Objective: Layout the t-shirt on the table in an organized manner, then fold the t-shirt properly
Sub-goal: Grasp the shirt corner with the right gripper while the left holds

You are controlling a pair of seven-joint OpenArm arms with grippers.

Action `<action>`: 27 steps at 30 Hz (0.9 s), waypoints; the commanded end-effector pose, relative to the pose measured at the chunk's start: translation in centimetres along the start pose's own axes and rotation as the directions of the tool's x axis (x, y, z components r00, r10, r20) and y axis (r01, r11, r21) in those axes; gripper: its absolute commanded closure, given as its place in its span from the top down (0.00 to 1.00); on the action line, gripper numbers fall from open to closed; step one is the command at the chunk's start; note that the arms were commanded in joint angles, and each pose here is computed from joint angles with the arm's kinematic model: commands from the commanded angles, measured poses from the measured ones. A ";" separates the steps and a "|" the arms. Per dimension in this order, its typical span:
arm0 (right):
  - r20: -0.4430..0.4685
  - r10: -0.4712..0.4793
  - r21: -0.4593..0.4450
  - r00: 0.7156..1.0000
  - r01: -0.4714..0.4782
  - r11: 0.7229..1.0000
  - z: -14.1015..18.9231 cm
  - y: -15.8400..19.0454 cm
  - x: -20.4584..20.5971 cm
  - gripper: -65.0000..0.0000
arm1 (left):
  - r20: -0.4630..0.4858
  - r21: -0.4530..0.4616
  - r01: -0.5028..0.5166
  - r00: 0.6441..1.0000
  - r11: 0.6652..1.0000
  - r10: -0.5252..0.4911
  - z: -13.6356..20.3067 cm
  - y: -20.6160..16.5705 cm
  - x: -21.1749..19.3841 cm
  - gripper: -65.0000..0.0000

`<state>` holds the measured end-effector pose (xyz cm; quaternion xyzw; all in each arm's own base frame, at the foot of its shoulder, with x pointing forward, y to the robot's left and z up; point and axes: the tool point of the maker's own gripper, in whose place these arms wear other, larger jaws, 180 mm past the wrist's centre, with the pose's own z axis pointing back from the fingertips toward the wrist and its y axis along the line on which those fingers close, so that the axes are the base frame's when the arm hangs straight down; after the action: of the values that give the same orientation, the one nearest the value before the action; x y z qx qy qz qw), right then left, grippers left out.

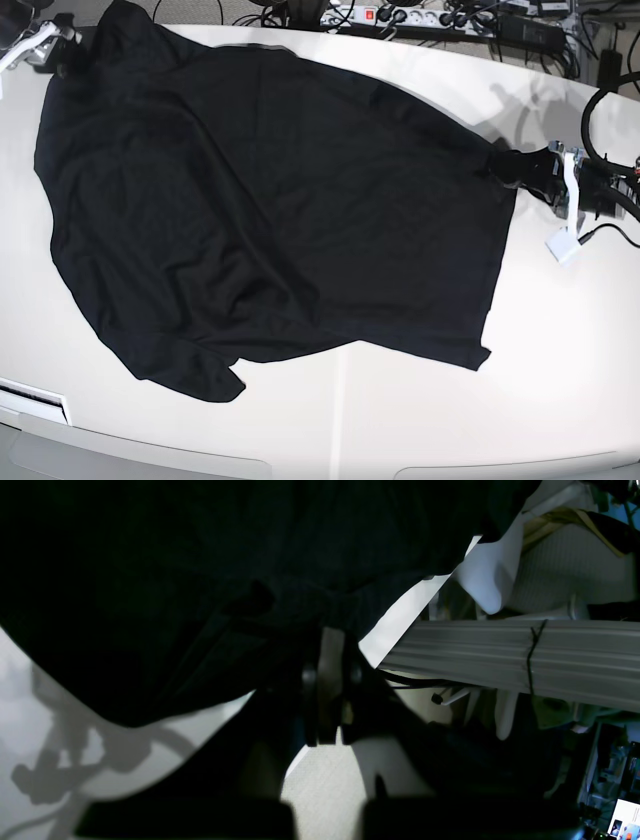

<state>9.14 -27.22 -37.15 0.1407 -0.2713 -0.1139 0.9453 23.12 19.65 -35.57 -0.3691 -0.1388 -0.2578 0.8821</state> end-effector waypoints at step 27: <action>0.117 -0.291 -0.067 0.949 0.300 0.952 -2.1 -8.0 -0.2 0.63 | 0.027 0.001 0.017 0.999 1.000 -0.017 0.8 -0.1 0.8 0.00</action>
<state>8.41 -33.42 -42.57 0.1405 -0.2743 -0.2829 0.9083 22.71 19.66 -35.84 -0.3704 -0.1337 -0.2557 0.8829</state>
